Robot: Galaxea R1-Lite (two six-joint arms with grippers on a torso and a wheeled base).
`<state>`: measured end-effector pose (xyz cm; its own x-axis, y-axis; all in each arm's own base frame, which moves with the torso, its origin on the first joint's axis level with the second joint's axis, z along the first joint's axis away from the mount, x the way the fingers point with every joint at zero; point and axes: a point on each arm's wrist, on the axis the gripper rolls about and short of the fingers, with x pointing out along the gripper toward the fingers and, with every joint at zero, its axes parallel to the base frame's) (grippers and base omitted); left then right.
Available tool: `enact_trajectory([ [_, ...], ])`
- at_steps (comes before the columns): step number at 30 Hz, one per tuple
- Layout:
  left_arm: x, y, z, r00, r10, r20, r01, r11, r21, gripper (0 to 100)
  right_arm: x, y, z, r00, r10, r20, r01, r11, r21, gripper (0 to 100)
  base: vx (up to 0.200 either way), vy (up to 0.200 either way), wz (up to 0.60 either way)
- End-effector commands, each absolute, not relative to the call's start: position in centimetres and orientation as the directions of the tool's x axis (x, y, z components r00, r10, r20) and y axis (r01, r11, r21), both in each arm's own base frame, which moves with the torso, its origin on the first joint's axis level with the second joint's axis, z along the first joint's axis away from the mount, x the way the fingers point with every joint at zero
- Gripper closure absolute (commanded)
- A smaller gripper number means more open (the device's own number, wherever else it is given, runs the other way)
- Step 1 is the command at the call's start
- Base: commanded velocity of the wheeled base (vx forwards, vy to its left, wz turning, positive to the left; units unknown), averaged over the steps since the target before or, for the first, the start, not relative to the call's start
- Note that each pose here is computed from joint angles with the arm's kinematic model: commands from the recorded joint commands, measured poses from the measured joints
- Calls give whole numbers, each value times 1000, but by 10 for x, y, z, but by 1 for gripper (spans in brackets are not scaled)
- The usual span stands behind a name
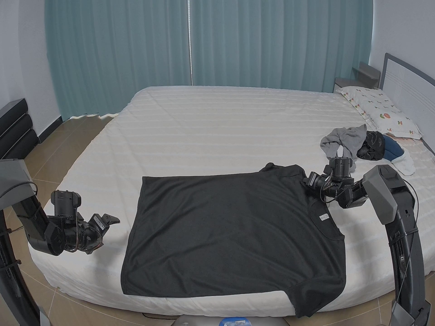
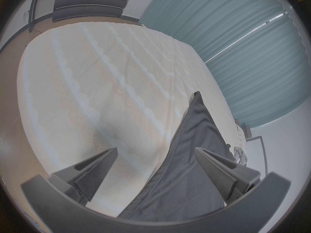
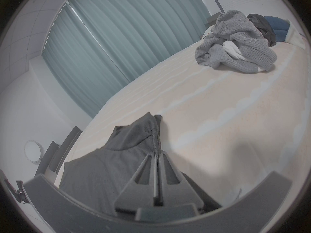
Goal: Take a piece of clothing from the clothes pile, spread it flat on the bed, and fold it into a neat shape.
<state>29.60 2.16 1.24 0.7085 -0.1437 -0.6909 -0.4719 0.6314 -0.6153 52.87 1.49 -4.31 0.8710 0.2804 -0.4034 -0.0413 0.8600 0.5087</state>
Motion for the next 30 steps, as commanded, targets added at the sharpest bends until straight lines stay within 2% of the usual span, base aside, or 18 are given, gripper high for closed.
enact_trajectory([
  [1,296,22,11,704,-144,-695,-476,631,-613,0,510,10,-25,872,282,-399,-71,881,467,100,0,0,0],
  [8,296,22,11,705,-143,-694,-475,631,-613,0,477,5,-20,842,369,-394,-160,867,471,100,0,0,0],
  [16,296,22,12,707,-142,-693,-475,631,-613,0,453,1,-10,821,414,-392,-216,862,458,100,0,0,0],
  [25,296,22,12,708,-142,-692,-474,631,-614,0,431,3,-23,766,465,-443,-252,852,459,100,0,0,0],
  [26,296,22,12,708,-143,-692,-473,631,-615,0,429,2,-25,761,468,-449,-255,852,457,0,0,0,0],
  [30,296,22,12,708,-143,-692,-473,631,-615,0,429,3,-24,759,475,-445,-267,851,452,0,0,0,0],
])
